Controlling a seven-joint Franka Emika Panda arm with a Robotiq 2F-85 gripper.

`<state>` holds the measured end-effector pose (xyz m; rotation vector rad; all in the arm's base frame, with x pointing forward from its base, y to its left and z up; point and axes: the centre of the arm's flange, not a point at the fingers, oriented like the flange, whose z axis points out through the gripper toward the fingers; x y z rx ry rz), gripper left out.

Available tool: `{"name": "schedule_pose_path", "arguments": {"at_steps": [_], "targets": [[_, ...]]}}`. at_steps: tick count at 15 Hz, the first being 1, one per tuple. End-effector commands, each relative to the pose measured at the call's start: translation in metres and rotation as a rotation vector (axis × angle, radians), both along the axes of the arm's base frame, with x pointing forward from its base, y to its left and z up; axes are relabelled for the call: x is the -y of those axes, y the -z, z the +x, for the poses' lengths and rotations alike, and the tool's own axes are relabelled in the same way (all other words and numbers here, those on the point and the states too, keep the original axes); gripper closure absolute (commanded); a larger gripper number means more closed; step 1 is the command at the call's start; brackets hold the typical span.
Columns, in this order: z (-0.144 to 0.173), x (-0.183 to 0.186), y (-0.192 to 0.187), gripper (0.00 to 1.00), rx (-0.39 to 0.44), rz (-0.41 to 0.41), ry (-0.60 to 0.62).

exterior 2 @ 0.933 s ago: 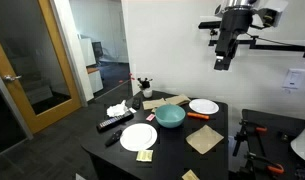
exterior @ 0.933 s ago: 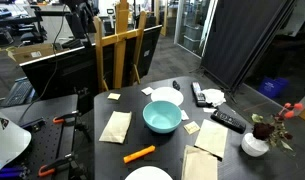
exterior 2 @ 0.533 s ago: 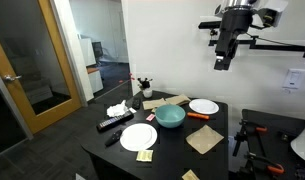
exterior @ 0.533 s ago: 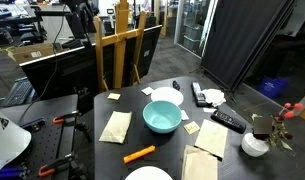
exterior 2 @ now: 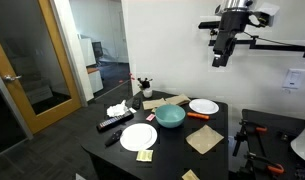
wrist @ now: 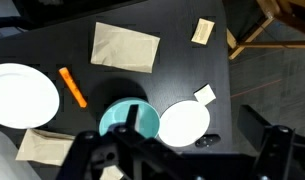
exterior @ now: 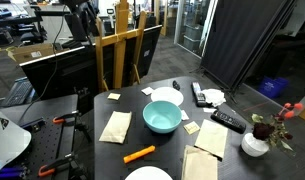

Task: Put the marker in the bowl

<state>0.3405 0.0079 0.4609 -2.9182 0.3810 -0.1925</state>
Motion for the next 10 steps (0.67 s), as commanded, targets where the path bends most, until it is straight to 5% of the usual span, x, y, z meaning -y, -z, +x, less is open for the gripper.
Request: {"name": "schedule_pose_path", "arguments": {"at_steps": [1, 10], "targets": [[0.0, 0.034, 0.001, 0.0, 0.062, -0.033, -0.014], [-0.006, 0.108, 0.051, 0.0, 0.044, -0.214, -0.069]]}}
